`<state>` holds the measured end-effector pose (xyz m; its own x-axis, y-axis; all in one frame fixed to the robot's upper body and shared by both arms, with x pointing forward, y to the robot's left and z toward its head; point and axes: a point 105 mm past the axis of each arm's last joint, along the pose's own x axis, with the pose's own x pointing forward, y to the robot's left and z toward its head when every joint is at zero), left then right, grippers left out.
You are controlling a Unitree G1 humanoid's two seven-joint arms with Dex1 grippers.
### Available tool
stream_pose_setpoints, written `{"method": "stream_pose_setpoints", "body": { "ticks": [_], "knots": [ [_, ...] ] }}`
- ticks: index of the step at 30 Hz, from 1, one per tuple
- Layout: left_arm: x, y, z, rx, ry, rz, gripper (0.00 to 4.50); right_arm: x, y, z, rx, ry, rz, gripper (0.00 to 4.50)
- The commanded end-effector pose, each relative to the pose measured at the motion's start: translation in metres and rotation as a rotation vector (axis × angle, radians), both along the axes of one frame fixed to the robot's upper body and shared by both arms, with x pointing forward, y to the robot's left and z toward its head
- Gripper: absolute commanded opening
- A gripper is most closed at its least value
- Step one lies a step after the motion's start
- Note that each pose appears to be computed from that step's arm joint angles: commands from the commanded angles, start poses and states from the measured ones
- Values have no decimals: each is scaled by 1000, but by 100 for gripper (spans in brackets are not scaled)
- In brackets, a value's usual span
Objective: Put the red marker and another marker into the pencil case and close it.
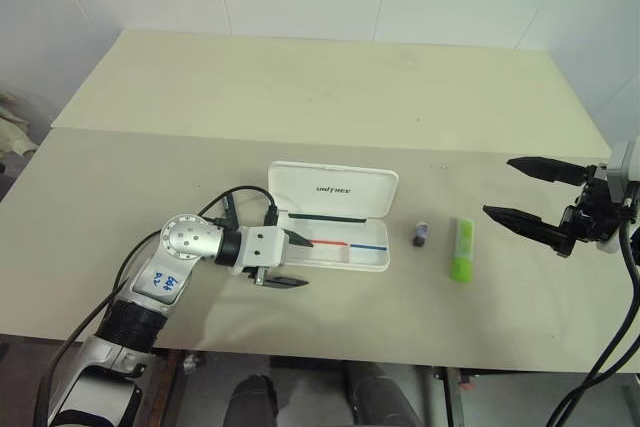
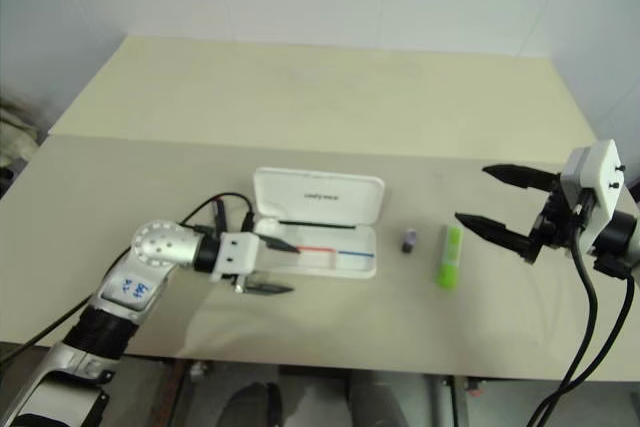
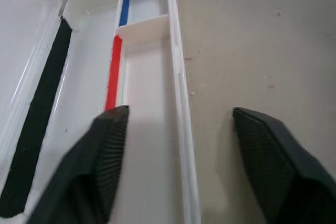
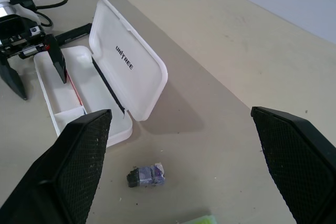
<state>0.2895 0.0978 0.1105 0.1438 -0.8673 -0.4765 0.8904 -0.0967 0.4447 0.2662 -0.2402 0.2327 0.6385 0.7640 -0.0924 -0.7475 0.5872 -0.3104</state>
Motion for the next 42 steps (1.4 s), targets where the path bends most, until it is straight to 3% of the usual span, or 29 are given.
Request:
{"method": "stream_pose_setpoints", "body": {
  "ticks": [1,13,19,26,30,32,35,42],
  "knots": [
    [-6,-5,9,-33,-18,-9,448,-3,0,13,-21,-58,4,450],
    [-31,-5,19,-79,18,7,448,1,6,10,-18,-41,49,450],
    [-41,4,53,-197,12,88,448,4,10,7,-21,-18,88,450],
    [-50,24,111,-475,-29,306,448,13,14,4,-33,17,150,450],
    [-20,68,141,-726,-183,657,448,17,19,5,-40,12,204,450],
    [-10,90,142,-819,-213,830,448,20,22,7,-30,4,214,450],
    [-6,109,121,-844,-196,1011,448,22,27,7,-40,11,226,450],
    [-9,122,76,-895,-61,1271,448,29,34,14,25,-34,242,450]
  ]
}}
